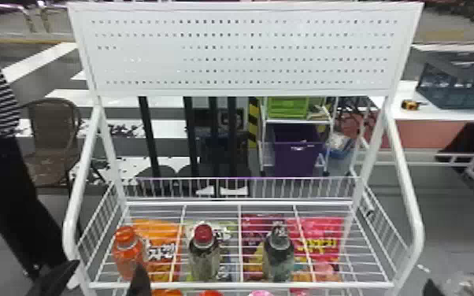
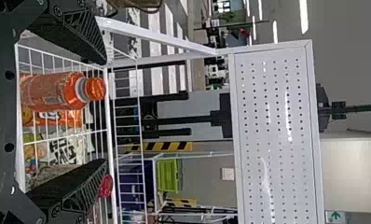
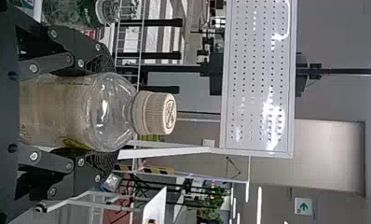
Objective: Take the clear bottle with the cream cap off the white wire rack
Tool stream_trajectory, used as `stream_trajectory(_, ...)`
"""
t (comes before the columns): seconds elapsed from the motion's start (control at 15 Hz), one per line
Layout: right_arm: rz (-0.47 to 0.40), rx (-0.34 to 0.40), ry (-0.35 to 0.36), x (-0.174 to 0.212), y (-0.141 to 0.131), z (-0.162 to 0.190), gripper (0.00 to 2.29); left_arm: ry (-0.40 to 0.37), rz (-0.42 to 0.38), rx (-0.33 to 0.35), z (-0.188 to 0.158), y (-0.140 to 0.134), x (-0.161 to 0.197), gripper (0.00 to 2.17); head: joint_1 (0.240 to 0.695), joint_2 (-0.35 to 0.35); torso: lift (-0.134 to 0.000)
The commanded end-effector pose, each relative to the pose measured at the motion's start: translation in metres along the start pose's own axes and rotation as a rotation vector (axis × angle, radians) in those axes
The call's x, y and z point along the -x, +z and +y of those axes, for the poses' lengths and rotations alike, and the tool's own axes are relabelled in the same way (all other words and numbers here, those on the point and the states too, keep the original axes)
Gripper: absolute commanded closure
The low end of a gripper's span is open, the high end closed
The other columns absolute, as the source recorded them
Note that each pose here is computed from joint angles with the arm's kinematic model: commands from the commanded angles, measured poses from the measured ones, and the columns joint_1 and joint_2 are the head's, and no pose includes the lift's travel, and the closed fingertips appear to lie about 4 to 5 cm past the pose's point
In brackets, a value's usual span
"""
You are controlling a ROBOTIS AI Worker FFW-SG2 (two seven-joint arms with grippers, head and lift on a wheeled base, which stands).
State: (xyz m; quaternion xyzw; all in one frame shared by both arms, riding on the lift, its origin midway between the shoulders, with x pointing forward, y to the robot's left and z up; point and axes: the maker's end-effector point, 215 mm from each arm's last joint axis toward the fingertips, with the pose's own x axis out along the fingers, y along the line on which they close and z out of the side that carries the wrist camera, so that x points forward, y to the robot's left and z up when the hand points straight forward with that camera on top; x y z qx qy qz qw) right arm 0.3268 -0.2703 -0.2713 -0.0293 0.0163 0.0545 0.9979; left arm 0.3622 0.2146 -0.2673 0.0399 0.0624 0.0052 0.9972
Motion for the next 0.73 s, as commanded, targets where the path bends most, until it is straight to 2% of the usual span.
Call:
stream_trajectory(0.0, -0.001, -0.001, 0.003, 0.0004, 0.0011, 0.0013, 1.8, 0.0, 0.001, 0.0, 0.0, -0.0002, -0.0001, 0.14, 0.499, 0.0, 0.0)
stream_trajectory(0.67, 0.005, -0.005, 0.001, 0.0015, -0.0005, -0.0007, 1.8, 0.004, 0.004, 0.001, 0.0004, -0.0019, -0.0001, 0.14, 0.499, 0.0, 0.0)
